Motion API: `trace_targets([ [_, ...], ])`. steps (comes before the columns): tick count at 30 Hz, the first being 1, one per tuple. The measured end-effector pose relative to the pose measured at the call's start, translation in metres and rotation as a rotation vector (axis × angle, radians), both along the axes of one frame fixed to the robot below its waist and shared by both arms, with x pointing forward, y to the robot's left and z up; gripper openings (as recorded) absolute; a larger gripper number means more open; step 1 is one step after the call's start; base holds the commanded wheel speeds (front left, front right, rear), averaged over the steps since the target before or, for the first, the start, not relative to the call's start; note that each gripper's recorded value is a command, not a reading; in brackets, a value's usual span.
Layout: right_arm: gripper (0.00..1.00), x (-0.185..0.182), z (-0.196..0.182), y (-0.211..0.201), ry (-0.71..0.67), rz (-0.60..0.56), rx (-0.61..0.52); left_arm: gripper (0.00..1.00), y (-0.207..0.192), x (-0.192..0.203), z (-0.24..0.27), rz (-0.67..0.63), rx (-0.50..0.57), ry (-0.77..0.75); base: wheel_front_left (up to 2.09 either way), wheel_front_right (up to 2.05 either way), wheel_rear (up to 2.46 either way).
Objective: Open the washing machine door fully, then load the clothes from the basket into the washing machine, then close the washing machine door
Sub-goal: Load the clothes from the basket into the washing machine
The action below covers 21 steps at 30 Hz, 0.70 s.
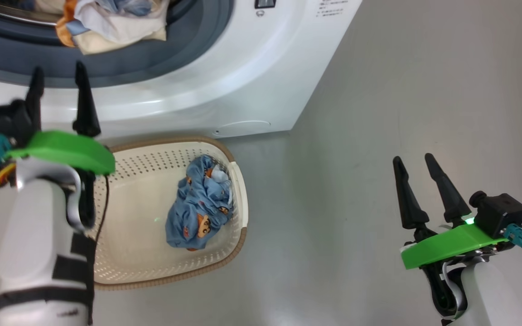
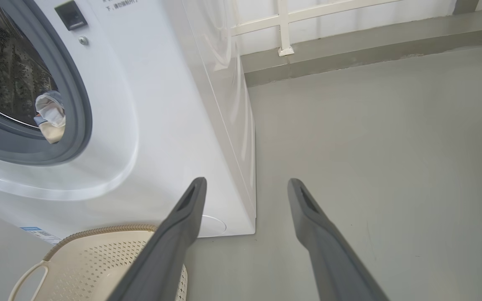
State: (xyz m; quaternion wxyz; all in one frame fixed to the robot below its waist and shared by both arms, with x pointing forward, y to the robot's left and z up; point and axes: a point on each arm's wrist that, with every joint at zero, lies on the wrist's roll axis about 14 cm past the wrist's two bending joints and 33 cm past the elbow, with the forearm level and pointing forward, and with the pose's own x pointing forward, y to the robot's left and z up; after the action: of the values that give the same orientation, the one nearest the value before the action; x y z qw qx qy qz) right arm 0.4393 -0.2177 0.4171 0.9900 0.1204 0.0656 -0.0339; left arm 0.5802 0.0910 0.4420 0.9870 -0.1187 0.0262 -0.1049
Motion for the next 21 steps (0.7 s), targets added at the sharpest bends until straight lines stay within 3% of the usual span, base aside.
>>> trace_targets([
  [21, 1.00, -0.027, 0.017, -0.009, -0.019, -0.008, -0.023, 1.00, 0.040, -0.096, -0.003, 0.065, 0.049, 0.023, 0.00, 0.00, 0.00],
])
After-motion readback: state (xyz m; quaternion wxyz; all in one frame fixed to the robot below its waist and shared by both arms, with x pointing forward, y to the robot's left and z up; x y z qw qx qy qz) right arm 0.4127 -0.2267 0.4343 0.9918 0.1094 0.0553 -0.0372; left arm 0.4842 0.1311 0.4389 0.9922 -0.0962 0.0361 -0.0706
